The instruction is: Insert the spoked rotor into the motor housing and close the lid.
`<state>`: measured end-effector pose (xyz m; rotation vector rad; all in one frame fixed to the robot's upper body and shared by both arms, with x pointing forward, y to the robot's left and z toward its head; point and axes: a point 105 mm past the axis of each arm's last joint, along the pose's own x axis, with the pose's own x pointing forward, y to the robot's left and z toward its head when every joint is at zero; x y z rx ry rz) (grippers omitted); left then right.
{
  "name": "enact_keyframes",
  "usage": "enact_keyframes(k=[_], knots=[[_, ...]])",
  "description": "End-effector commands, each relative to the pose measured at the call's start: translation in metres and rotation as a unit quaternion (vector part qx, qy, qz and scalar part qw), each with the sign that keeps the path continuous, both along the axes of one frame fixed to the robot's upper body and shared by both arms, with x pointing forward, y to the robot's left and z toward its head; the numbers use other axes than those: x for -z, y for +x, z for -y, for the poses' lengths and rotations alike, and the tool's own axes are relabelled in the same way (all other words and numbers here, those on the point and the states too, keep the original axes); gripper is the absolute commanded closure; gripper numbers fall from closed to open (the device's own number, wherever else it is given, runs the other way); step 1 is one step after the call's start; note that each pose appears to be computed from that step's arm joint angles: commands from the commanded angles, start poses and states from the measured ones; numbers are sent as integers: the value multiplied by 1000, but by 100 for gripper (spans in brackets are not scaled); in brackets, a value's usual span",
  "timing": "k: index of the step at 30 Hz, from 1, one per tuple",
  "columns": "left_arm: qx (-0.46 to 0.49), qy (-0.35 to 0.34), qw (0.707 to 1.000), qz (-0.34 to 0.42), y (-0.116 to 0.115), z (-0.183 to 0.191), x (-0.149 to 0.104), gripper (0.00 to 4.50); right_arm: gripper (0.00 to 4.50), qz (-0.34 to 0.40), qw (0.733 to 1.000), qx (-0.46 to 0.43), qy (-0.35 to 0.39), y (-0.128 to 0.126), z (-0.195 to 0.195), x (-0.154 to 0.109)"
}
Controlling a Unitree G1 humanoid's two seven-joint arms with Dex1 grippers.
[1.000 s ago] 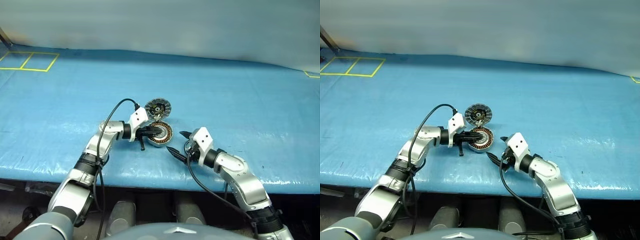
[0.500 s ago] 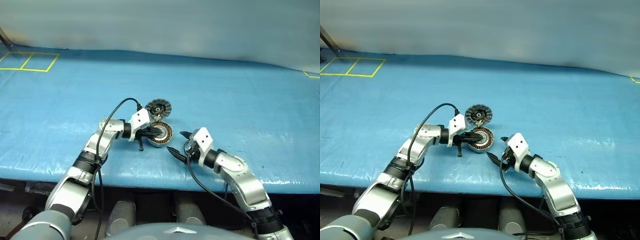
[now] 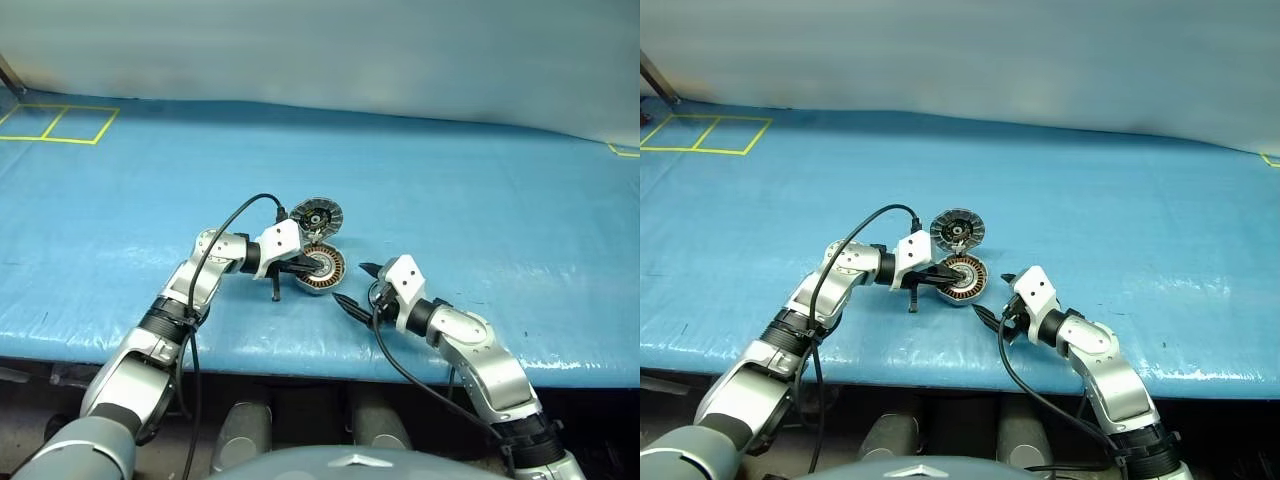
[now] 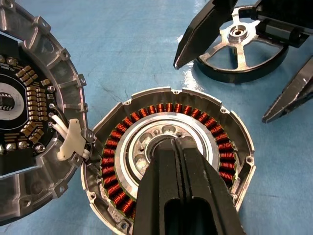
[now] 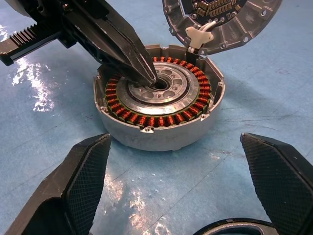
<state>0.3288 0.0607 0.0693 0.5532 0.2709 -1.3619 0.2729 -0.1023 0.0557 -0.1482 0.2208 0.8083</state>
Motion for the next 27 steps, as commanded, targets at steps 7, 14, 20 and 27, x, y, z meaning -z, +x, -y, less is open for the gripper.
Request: enact_keyframes(k=[7, 14, 20, 27], knots=[[13, 55, 998, -13, 0, -6, 15, 447, 0, 23, 1000, 3, 5, 3, -1, -9], [31, 108, 993, -22, 2, -17, 17, 447, 0, 24, 1000, 12, 8, 7, 0, -9], [36, 123, 992, -13, 4, -21, 15, 447, 0, 26, 1000, 11, 9, 8, -2, -9], [13, 39, 999, -3, 8, -10, -2, 447, 0, 24, 1000, 11, 9, 7, -1, -8]])
